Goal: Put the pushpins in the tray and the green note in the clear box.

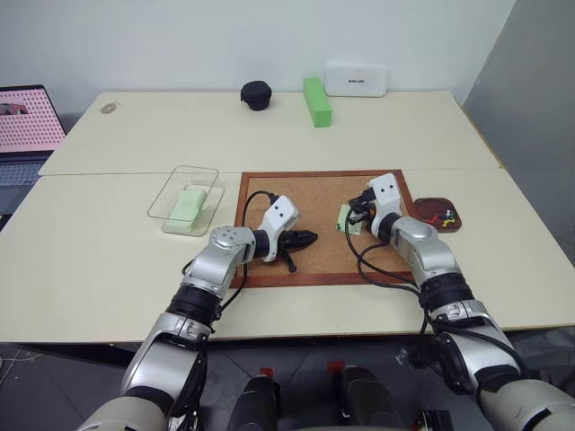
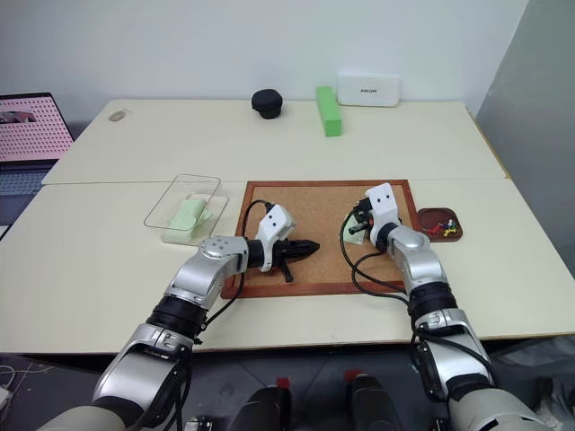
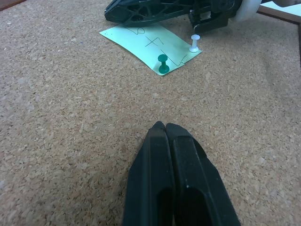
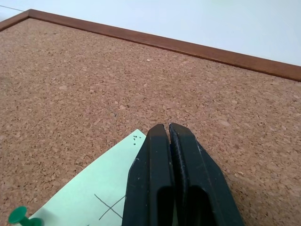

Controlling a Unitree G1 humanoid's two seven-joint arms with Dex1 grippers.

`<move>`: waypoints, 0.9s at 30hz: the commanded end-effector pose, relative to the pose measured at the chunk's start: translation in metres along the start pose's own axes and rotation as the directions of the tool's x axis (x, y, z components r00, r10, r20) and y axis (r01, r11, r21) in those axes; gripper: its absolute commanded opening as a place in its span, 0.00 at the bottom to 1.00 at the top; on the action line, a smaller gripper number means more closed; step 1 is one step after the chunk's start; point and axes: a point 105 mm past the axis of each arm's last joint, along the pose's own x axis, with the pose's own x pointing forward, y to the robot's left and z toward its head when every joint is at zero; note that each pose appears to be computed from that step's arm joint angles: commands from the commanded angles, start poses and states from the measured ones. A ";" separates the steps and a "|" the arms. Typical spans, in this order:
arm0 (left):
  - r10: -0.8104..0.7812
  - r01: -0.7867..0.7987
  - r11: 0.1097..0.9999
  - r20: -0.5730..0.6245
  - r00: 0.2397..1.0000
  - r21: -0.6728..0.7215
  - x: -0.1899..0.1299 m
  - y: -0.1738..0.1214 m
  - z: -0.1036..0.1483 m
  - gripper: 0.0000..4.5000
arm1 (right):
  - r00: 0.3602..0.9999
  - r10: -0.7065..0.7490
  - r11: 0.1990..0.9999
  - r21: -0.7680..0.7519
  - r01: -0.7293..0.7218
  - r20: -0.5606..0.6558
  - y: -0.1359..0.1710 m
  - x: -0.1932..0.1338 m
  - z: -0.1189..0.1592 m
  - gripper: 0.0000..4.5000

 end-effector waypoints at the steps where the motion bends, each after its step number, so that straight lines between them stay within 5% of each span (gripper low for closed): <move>1: 0.002 -0.003 1.000 -0.088 0.996 -0.013 0.000 -0.003 -0.022 0.00 | 0.985 0.043 0.995 -0.092 -0.028 0.168 0.010 -0.010 0.047 0.00; 14: -0.009 0.007 1.000 -0.088 0.996 -0.020 0.001 -0.005 -0.021 0.00 | 0.975 -0.044 0.998 -0.044 0.055 0.218 0.004 -0.028 0.055 0.00; 19: -0.015 0.013 1.000 -0.088 0.996 -0.020 0.002 -0.006 -0.021 0.00 | 0.956 -0.177 0.982 -0.017 0.186 0.233 -0.022 -0.042 0.060 0.00; 23: -0.020 0.018 1.000 -0.087 0.996 -0.023 0.003 -0.007 -0.021 0.00 | 0.877 -0.442 0.894 0.019 0.447 0.187 -0.073 -0.073 0.051 0.00; 27: -0.021 0.019 1.000 -0.088 0.996 -0.023 0.003 -0.006 -0.021 0.00 | 0.839 -0.530 0.848 0.045 0.528 0.126 -0.094 -0.092 0.038 0.00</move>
